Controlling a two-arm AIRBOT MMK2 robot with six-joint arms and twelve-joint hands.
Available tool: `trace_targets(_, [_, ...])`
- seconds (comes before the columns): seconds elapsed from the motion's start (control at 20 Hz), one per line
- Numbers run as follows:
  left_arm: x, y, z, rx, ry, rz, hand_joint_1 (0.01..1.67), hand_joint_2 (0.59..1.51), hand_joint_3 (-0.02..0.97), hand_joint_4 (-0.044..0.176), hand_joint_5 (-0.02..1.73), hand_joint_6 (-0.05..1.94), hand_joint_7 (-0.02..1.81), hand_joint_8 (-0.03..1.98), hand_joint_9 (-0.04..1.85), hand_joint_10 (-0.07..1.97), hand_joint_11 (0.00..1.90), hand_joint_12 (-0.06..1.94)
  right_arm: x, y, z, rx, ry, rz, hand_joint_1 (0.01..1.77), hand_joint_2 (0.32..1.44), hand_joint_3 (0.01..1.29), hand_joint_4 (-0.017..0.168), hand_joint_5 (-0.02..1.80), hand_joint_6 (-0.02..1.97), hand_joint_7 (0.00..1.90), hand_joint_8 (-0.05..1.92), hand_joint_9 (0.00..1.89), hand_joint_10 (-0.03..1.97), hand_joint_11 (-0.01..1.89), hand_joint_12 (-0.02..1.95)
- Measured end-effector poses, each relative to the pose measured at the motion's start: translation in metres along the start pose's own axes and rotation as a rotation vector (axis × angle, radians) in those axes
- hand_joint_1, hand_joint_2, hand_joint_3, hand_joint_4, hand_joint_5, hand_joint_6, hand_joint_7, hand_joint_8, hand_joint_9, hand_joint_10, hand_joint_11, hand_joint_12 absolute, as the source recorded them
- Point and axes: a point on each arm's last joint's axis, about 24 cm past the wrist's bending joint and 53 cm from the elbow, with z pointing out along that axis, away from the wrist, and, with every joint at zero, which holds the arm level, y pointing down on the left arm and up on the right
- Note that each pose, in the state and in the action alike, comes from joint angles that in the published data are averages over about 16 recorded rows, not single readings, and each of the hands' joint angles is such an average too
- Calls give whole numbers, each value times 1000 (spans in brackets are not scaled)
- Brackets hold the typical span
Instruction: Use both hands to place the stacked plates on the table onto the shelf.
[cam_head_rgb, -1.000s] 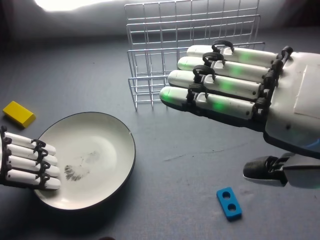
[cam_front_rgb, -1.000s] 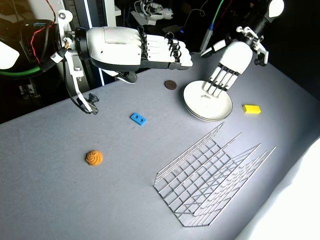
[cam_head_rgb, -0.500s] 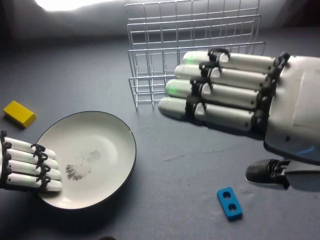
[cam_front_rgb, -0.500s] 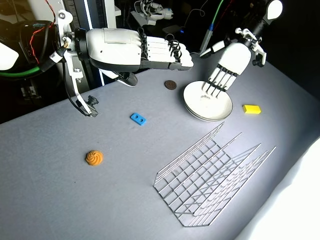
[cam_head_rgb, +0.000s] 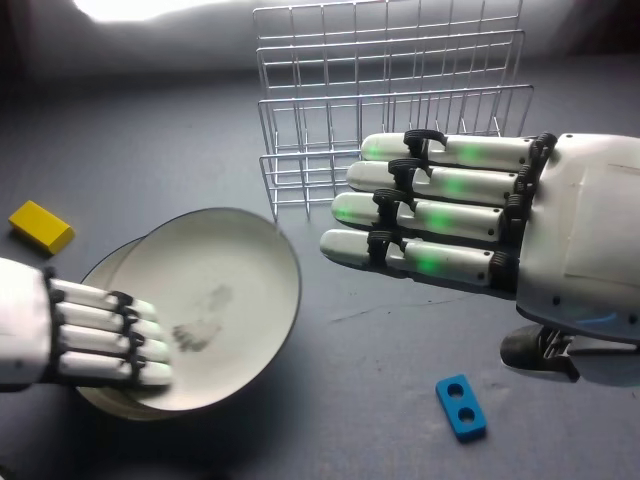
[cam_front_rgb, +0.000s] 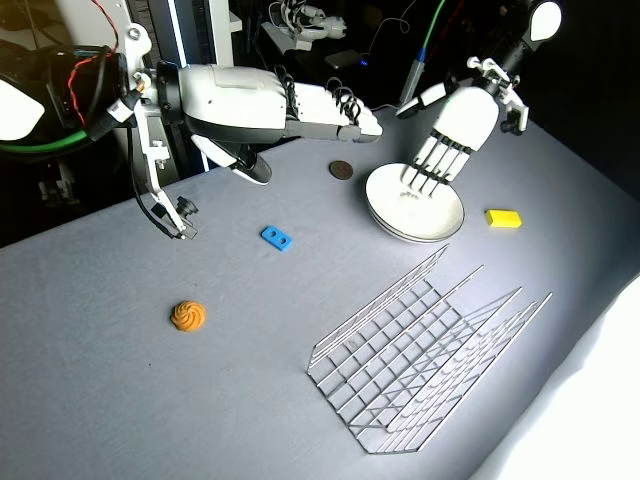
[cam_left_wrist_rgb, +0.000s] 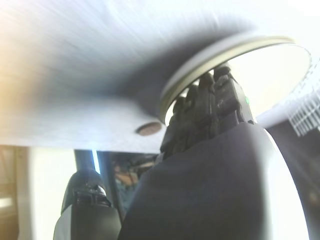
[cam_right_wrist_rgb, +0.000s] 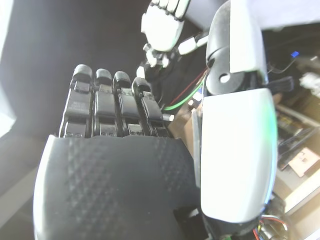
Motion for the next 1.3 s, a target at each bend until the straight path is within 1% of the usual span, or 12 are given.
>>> trace_targets(0.2, [-5,-12,14,34,-18,8,16,989,16,-7,-7,-23,-8,-17,5,-1,14,-5,8,-2,12,8,29,-32,1134,876,25,2,25,19,12,13,16,8,26,24])
trace_targets(0.35, [-8,-21,24,58,-30,13,16,986,16,-8,-6,-27,-7,-18,2,-3,14,-7,14,-8,23,18,55,-48,1122,871,25,2,33,19,12,13,17,9,31,30])
trace_targets(0.55, [-10,-26,31,76,-42,14,16,984,16,-9,-6,-27,-6,-19,-2,-9,14,-13,23,-17,42,35,91,-59,1113,874,25,2,44,19,15,13,20,8,29,89])
trace_targets(0.75, [-11,-26,33,82,-51,6,16,982,16,-9,-7,-25,-7,-19,-8,-16,13,-19,33,-25,59,49,130,-63,1114,886,25,2,48,19,18,13,19,8,29,96])
trace_targets(1.0, [-11,-24,32,84,-59,-12,16,980,16,-8,-8,-22,-9,-18,-8,-22,14,-14,42,-35,72,66,164,-62,1111,911,25,2,60,20,25,13,23,9,27,108])
trace_targets(1.15, [-12,-21,30,82,-66,-28,16,979,17,-7,-8,-21,-9,-18,-6,-21,14,-8,46,-36,78,66,177,-63,1112,923,25,2,62,20,27,13,22,9,21,95])
trace_targets(1.3, [-12,-19,28,79,-72,-42,16,979,17,-7,-9,-21,-9,-18,-3,-19,14,0,51,-34,83,59,186,-68,1119,931,24,2,65,20,29,13,20,9,20,36])
